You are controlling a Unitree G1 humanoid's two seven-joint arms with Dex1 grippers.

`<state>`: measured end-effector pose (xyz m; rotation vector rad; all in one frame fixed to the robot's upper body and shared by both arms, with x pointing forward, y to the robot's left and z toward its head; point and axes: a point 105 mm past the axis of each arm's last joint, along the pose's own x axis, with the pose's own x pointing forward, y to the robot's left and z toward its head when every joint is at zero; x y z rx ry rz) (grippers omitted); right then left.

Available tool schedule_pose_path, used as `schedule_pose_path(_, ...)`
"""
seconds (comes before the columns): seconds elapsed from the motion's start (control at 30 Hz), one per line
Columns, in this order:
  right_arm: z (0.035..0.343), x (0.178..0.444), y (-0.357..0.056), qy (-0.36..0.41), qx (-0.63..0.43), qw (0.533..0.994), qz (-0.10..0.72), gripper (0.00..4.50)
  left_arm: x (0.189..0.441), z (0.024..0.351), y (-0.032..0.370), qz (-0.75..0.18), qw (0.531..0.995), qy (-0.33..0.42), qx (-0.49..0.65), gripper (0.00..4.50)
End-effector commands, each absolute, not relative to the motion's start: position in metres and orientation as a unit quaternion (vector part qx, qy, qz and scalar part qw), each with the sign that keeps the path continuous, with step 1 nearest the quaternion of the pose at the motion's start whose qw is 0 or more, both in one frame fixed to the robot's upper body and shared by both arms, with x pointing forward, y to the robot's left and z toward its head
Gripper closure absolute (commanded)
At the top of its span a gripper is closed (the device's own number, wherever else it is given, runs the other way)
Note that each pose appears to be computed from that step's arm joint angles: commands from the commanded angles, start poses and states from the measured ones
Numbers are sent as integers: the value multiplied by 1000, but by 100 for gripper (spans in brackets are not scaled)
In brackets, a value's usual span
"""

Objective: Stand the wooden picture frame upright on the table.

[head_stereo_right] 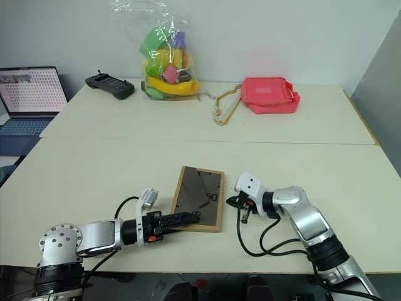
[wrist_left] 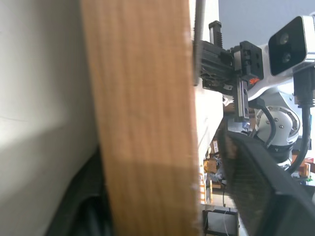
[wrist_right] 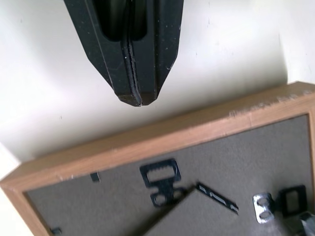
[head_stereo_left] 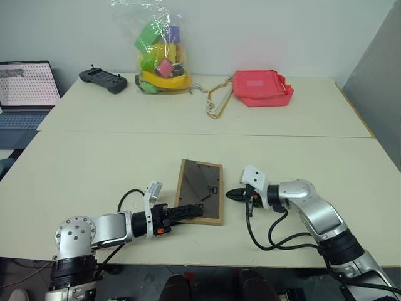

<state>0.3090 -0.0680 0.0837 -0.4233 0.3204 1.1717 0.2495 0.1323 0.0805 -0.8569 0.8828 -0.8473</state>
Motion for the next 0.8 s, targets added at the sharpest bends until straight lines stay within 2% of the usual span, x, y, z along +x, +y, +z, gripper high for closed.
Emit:
schedule_pose_path(0.03,92,311,-68,129,-201,805,543,450,251,95,129,-410,727,379,-401,256)
schedule_pose_path(0.1,93,311,-67,128,-195,808,541,450,252,100,126,-418,725,372,-401,297)
schedule_pose_path(0.17,95,314,-70,125,-196,812,535,450,253,103,125,-422,726,367,-401,319)
schedule_pose_path(0.4,115,330,-90,116,-188,840,496,450,261,116,123,-419,740,336,-405,320)
schedule_pose_path(0.47,133,335,-102,108,-176,851,482,415,270,129,125,-422,750,310,-404,320)
schedule_pose_path(0.57,165,330,-106,99,-120,850,503,360,279,151,127,-435,755,266,-413,320)
schedule_pose_path(0.8,241,326,-81,69,7,816,574,198,282,176,121,-475,771,217,-365,320)
